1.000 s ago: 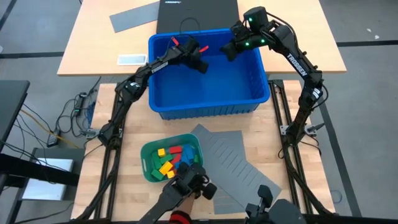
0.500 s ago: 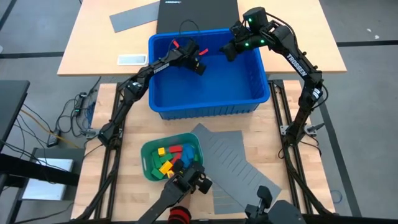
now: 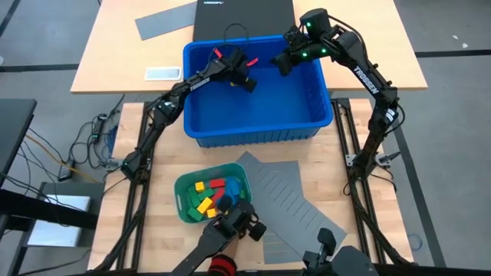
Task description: Sort Items/Unsort Items
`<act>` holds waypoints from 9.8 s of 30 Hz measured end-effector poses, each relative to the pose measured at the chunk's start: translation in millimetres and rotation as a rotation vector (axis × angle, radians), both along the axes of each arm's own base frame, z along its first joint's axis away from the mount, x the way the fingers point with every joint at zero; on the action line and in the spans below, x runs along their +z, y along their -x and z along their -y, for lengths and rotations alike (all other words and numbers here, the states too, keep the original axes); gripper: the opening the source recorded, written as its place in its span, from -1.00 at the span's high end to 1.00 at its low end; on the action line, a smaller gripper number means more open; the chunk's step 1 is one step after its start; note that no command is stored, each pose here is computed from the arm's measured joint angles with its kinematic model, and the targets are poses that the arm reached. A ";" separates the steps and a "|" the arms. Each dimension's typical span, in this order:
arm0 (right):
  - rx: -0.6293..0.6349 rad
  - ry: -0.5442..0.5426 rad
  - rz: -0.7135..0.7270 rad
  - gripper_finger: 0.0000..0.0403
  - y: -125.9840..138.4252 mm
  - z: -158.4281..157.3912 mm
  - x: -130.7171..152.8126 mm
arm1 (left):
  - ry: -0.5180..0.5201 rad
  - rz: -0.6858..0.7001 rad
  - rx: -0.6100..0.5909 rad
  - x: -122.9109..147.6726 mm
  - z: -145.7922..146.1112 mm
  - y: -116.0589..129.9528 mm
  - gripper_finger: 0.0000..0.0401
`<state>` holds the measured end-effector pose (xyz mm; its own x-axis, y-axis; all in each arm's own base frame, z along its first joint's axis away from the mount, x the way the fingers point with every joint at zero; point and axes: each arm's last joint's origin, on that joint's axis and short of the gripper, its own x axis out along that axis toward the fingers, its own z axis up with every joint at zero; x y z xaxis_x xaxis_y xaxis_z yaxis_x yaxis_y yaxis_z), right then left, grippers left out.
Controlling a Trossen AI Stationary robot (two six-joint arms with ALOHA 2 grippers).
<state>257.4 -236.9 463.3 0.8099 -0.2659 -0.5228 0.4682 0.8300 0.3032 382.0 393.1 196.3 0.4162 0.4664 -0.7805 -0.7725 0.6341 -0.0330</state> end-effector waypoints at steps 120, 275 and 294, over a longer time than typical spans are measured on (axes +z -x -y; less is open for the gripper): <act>0.130 0.024 -0.043 0.98 -10.6 -16.8 -3.6 | -0.008 -0.189 -0.486 -8.3 34.7 -16.6 -0.18; 0.662 -0.082 0.117 1.00 -105.5 -259.5 -148.9 | 0.330 0.499 -0.913 144.7 473.2 213.1 0.99; 0.641 0.339 0.323 0.99 9.2 -224.4 -71.7 | -0.128 0.762 -0.867 176.8 370.2 207.3 1.00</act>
<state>248.2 -12.4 391.6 0.9569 0.2006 -0.2102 -0.1998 0.9795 0.0254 174.6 22.9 373.1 0.9763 -0.1480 -0.1576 0.1152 0.9730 -0.2000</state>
